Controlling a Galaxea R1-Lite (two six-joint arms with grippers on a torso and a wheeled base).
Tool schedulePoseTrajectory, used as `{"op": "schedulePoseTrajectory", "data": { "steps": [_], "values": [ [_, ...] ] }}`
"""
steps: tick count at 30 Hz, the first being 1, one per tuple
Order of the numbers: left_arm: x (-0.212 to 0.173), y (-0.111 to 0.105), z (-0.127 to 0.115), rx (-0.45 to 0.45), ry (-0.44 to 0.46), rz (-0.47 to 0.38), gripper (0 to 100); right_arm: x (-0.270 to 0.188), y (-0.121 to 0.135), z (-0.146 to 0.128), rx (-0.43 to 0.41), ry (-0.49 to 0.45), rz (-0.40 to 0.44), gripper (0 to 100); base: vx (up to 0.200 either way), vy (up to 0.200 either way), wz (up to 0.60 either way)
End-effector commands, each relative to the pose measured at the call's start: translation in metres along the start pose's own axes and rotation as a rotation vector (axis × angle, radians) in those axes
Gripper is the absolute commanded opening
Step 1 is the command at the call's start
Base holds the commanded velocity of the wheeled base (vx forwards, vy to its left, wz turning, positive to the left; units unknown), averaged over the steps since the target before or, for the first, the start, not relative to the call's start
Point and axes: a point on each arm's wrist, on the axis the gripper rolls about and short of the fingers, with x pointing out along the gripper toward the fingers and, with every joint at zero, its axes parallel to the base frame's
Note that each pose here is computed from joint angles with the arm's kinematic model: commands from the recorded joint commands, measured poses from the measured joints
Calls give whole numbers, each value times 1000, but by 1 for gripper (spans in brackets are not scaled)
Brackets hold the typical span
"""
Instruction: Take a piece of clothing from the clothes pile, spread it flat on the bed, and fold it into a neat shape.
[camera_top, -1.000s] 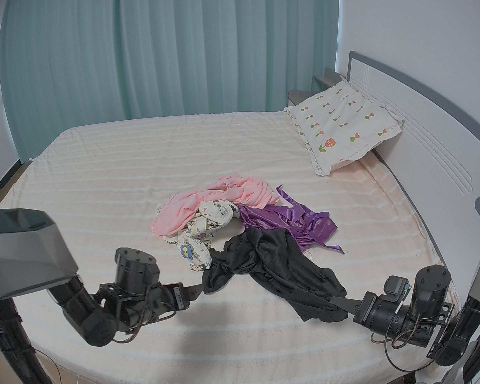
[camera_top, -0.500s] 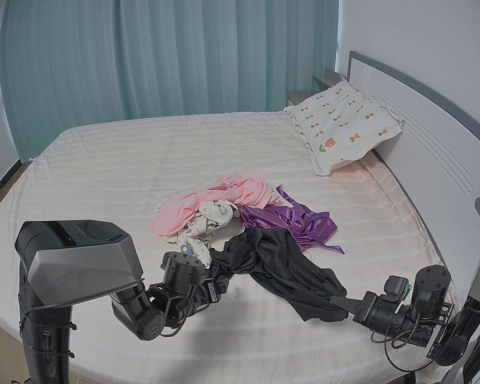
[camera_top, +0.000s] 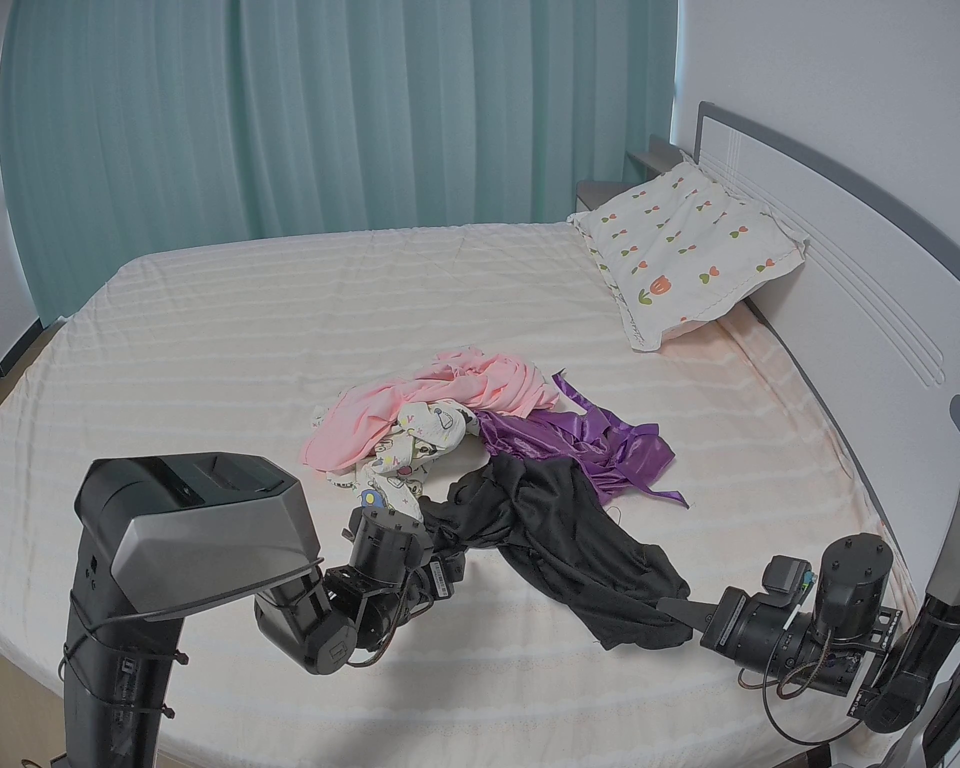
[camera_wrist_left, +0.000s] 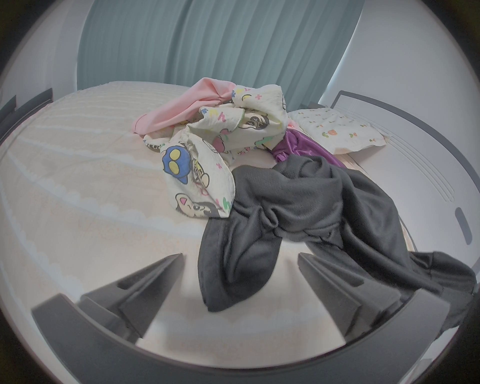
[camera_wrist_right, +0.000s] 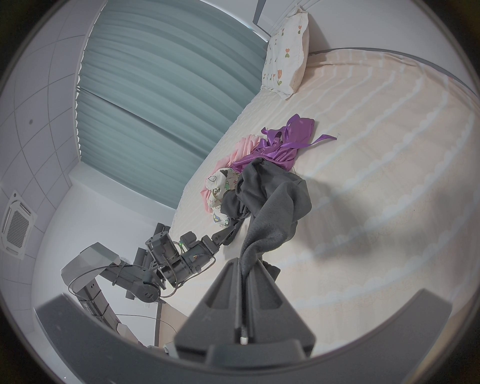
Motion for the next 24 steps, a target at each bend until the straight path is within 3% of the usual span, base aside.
{"op": "schedulePoseTrajectory", "data": {
  "steps": [1,11,16,21,22,24],
  "values": [
    [16,0,-3,-6,-19,20,0,-1,-4,-3,1,18,-23,0,0,0,0],
    [17,0,-2,-17,-23,21,0,-1,-4,-3,2,19,-19,0,0,0,0],
    [-34,-8,26,-165,-82,-14,0,-2,1,0,-10,-9,23,0,0,0,0],
    [-97,-17,58,-223,-172,-105,0,4,25,21,-100,-137,155,0,0,0,0],
    [-126,-22,82,-285,-252,-173,0,3,41,37,-139,-222,232,0,0,0,0],
    [-152,-25,100,-316,-317,-228,0,-6,64,59,-171,-344,333,0,0,0,0]
  ]
}}
